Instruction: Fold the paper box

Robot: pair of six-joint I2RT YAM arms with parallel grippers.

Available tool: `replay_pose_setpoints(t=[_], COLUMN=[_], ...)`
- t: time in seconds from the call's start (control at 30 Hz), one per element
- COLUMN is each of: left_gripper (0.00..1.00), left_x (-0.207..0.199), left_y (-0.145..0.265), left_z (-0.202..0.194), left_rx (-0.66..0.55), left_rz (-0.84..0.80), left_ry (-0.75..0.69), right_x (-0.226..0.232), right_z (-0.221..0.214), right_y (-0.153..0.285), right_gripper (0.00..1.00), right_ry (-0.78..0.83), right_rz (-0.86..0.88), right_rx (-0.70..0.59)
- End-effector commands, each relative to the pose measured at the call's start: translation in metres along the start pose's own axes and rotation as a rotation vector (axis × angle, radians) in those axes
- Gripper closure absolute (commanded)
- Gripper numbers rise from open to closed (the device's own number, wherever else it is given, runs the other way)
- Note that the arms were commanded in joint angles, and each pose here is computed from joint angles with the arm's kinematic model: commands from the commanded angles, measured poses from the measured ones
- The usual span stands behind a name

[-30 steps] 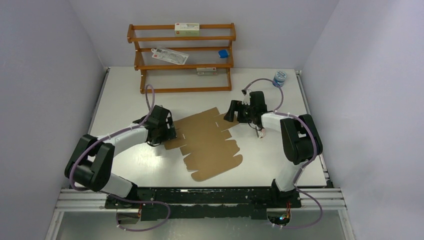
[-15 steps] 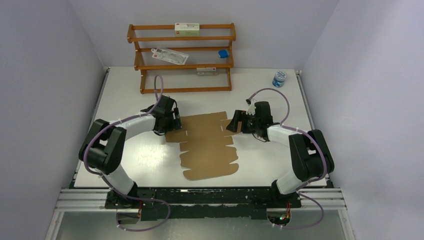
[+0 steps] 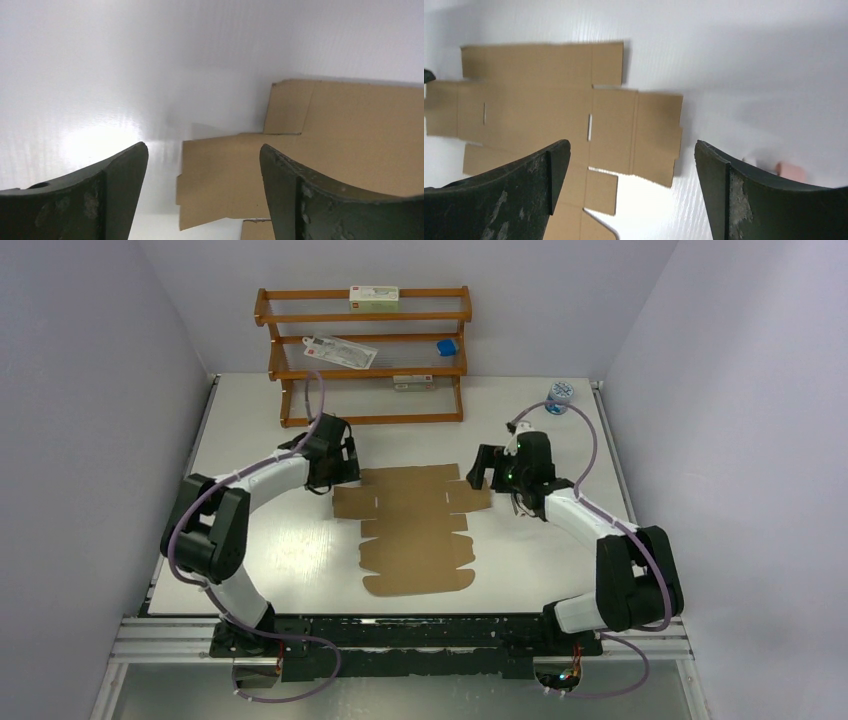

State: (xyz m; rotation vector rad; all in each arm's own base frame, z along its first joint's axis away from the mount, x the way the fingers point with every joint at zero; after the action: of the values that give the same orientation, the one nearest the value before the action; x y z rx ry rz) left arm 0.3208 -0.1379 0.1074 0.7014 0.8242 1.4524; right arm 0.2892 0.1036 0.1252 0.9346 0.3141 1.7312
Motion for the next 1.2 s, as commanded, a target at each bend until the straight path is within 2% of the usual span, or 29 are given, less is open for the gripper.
replay_pose_setpoints(t=[0.0, 0.17, 0.37, 0.63, 0.87, 1.03, 1.17], left_gripper=[0.13, 0.16, 0.21, 0.32, 0.38, 0.42, 0.48], left_x=[0.011, -0.008, -0.019, -0.016, -0.007, -0.007, -0.007], left_y=[0.024, 0.024, 0.005, -0.023, -0.035, -0.041, -0.051], left_z=[0.032, 0.045, 0.049, 0.04, 0.037, 0.034, 0.03], left_rx=[-0.113, -0.134, -0.08, -0.002, 0.036, 0.053, 0.084], left_rz=[0.041, -0.122, -0.27, -0.404, -0.455, -0.488, -0.512], left_ry=[0.02, 0.005, 0.003, 0.032, 0.043, 0.042, 0.052], right_x=[0.008, 0.03, 0.033, 0.025, 0.014, 0.011, 0.009], right_z=[0.038, 0.048, 0.044, 0.032, 0.028, 0.025, 0.023], right_y=[0.003, -0.023, -0.058, -0.086, -0.098, -0.104, -0.109], right_gripper=[0.0, 0.07, 0.15, 0.23, 0.31, 0.35, 0.37], right_ry=[0.055, 0.041, 0.019, -0.02, -0.031, -0.047, -0.055], right_rz=[-0.026, 0.174, 0.255, 0.278, 0.286, 0.303, 0.308], right_rx=[-0.13, -0.056, 0.04, 0.106, 0.134, 0.154, 0.166])
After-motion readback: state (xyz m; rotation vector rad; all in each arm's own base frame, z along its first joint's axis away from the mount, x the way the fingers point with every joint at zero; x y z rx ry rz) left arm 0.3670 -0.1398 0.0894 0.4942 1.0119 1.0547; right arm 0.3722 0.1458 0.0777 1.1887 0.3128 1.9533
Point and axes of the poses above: each gripper's point midway between its finger pads, its own y axis back along the fingers, its own x axis along the line the jaws close on, z = x × y, the point moved 8 cm from there along y, back along the fingers, and after that the axes turned 7 degrees about -y, right-handed, at the moved point
